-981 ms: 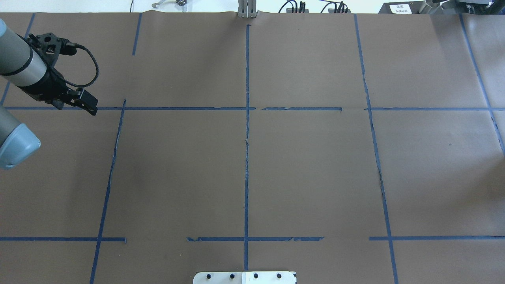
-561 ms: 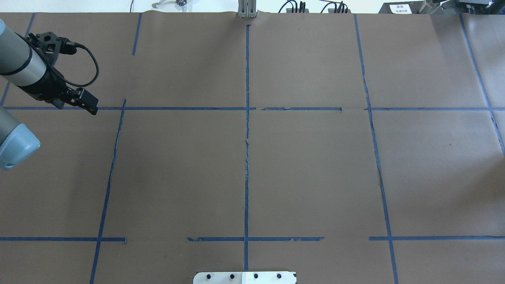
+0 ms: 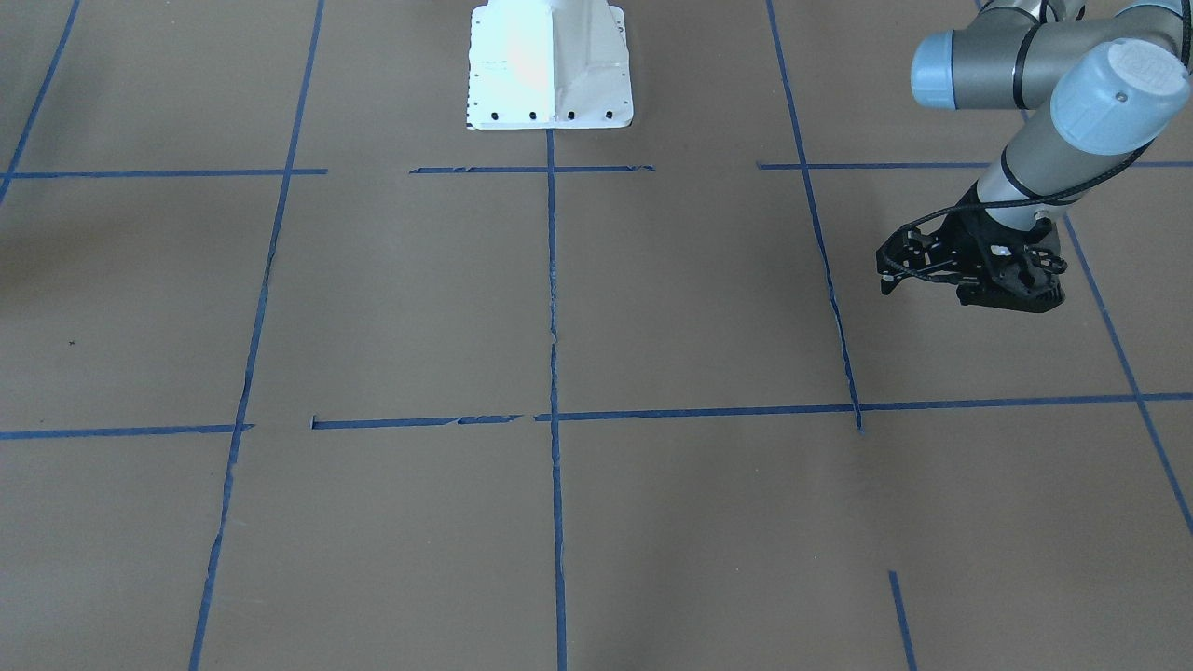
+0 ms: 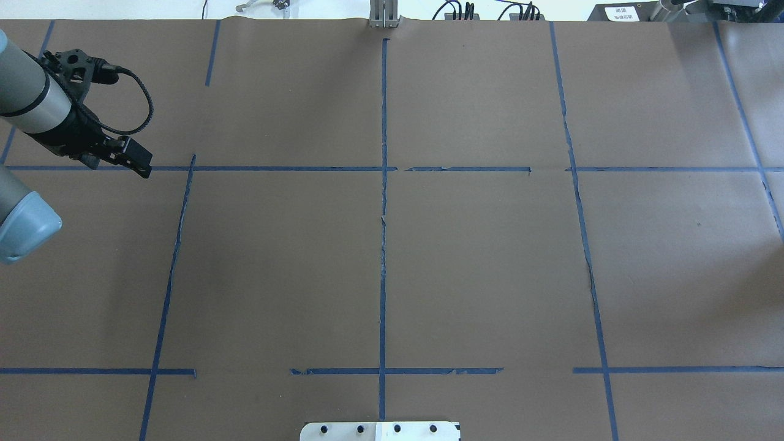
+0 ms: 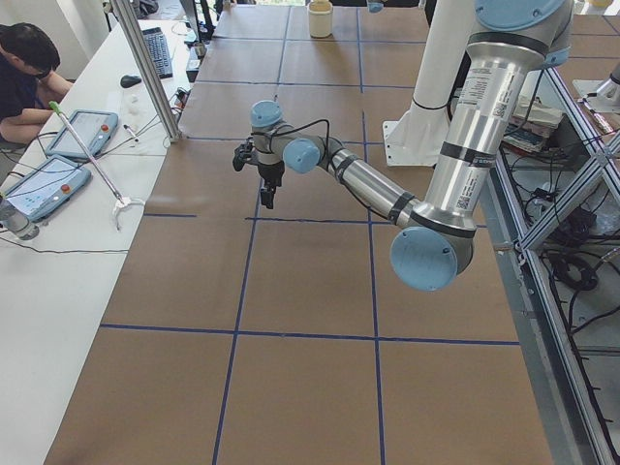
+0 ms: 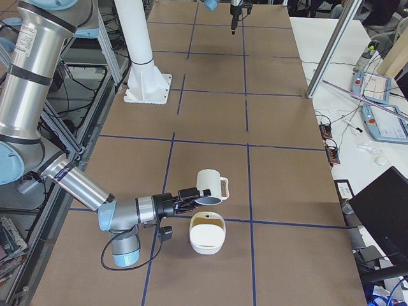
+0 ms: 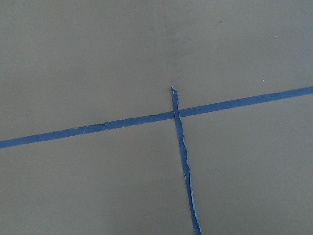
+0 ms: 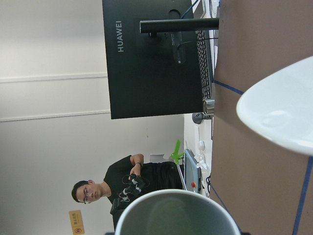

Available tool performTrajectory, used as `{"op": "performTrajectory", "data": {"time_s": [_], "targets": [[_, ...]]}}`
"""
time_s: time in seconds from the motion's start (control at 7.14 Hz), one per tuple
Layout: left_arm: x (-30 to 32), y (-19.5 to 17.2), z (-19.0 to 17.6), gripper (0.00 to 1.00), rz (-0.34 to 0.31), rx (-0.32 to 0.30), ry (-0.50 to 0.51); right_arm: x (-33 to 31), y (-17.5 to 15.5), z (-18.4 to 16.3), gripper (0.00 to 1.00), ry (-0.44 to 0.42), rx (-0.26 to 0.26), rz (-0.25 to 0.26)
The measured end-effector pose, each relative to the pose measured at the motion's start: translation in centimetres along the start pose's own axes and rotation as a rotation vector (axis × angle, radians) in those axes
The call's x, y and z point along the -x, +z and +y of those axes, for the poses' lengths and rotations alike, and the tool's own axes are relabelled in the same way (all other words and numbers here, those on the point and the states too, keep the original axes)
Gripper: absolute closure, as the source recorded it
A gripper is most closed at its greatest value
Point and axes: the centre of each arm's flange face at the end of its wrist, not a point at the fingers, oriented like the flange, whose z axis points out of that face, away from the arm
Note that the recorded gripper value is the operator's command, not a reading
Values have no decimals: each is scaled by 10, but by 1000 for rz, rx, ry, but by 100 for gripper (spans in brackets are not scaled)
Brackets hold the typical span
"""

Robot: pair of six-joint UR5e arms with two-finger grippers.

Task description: Left arm hands cup to right arm to dump lemon

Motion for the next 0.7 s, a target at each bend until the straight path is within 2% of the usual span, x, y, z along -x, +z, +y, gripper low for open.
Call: {"op": "performTrajectory", "data": {"time_s": [0.7], "targets": [[-5, -3, -3, 0, 1, 0, 1, 6, -9, -4, 95, 289, 3, -81]]}}
